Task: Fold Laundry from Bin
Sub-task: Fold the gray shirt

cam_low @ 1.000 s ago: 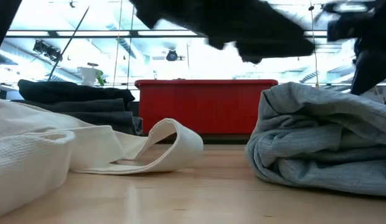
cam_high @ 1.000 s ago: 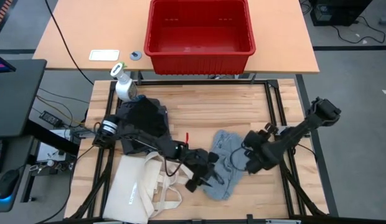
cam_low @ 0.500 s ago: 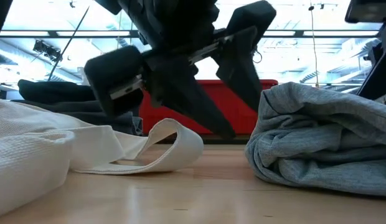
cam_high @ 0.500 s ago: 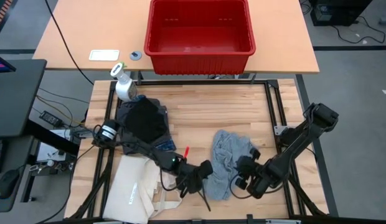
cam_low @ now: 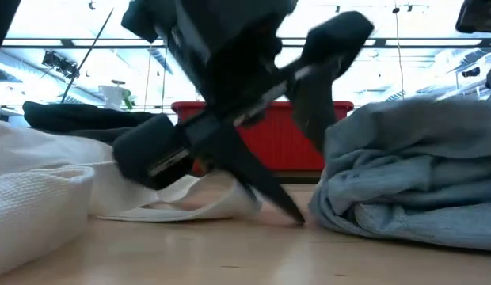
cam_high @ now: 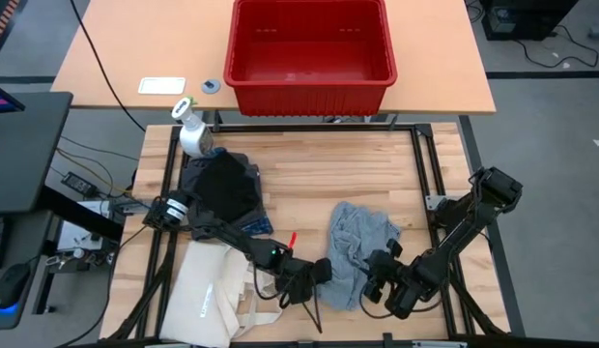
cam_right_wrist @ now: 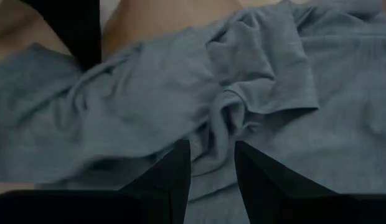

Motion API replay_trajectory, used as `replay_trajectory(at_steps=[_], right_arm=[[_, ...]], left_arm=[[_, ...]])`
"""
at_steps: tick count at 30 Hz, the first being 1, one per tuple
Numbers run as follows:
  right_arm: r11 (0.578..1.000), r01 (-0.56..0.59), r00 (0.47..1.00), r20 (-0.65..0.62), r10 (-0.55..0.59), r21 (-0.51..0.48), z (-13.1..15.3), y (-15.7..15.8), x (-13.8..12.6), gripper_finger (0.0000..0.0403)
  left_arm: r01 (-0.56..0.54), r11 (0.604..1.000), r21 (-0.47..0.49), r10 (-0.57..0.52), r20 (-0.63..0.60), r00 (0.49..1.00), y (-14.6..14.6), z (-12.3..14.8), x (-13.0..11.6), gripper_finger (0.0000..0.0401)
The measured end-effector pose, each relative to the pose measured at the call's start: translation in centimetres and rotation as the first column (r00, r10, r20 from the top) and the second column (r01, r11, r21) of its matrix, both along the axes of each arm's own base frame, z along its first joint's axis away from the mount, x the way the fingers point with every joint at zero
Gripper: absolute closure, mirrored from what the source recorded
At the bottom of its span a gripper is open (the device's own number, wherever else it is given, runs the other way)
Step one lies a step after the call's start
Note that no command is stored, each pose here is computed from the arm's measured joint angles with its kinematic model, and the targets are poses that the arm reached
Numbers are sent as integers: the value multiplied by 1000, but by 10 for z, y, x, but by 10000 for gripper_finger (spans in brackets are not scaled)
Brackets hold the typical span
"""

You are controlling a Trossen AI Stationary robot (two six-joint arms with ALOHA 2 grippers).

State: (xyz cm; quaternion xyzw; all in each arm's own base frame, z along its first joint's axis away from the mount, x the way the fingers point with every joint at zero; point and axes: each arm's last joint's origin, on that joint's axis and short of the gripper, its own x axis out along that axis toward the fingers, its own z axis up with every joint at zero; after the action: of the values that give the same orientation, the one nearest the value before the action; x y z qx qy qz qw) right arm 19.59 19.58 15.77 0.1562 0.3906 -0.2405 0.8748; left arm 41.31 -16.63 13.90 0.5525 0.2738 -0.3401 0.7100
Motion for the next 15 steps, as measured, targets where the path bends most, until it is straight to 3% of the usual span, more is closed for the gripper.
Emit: replay_trajectory(at_steps=[5, 9, 12, 15], right_arm=[[1000, -9, 998, 55, 8, 16, 1, 7, -2, 270], [996, -81, 993, 86, 77, 40, 4, 16, -1, 270], [984, -179, 977, 120, 175, 23, 7, 25, 1, 274], [977, -213, 969, 124, 212, -7, 12, 28, 2, 283]], left_arm=[[4, 1000, -6, -4, 50, 999, -2, -4, 5, 209], [-60, 996, -64, 62, 37, 997, -2, -3, 5, 282], [-105, 981, -160, 108, 7, 994, -4, -2, 5, 368], [-126, 939, -321, 108, -75, 991, -9, 2, 3, 386]])
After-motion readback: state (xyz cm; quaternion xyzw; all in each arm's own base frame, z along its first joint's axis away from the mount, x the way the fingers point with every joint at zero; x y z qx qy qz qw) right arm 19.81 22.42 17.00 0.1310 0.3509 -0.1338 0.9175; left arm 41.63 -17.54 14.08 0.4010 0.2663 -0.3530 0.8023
